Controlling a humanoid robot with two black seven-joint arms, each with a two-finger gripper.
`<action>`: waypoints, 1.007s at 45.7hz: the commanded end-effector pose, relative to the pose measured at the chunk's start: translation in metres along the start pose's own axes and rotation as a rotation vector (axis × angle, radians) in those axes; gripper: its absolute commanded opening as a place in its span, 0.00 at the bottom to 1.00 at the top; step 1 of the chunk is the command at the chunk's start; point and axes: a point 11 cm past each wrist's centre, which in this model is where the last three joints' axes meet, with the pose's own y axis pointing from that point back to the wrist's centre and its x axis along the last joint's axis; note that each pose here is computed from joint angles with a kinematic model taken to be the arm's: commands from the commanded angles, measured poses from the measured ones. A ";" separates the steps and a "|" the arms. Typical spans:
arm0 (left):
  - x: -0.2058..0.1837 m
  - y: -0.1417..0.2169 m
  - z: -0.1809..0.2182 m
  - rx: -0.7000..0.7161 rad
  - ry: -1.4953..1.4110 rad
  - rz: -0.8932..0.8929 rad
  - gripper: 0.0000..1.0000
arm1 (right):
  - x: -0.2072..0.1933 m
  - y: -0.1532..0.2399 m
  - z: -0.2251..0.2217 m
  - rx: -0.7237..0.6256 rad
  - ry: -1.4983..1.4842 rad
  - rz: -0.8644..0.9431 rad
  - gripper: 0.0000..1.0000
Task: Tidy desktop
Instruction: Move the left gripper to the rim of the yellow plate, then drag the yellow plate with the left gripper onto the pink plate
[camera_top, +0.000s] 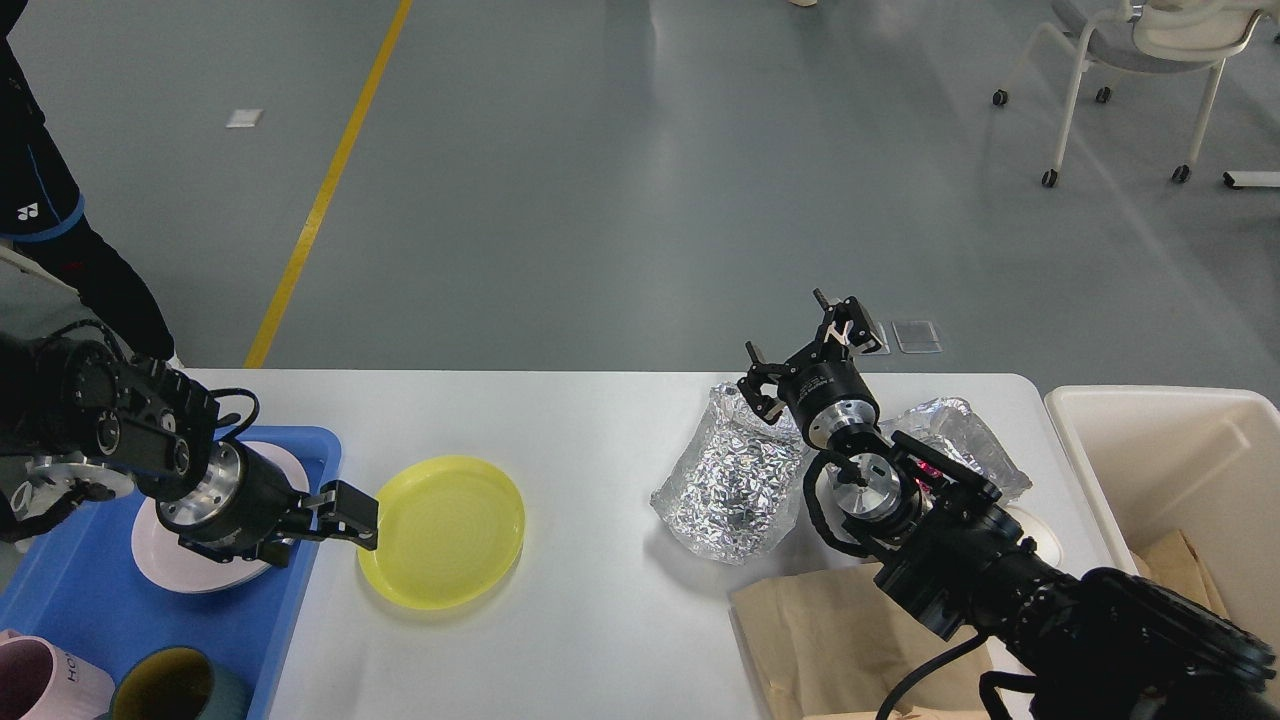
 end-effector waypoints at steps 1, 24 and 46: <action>-0.018 -0.022 -0.017 0.041 0.086 0.003 0.91 | 0.000 0.000 0.000 0.000 0.000 -0.001 1.00; -0.031 -0.062 -0.008 -0.006 0.204 0.176 0.91 | 0.000 0.000 0.000 0.000 0.000 -0.001 1.00; -0.034 -0.086 -0.008 -0.029 0.274 0.265 0.76 | 0.000 0.000 0.000 0.000 0.000 0.000 1.00</action>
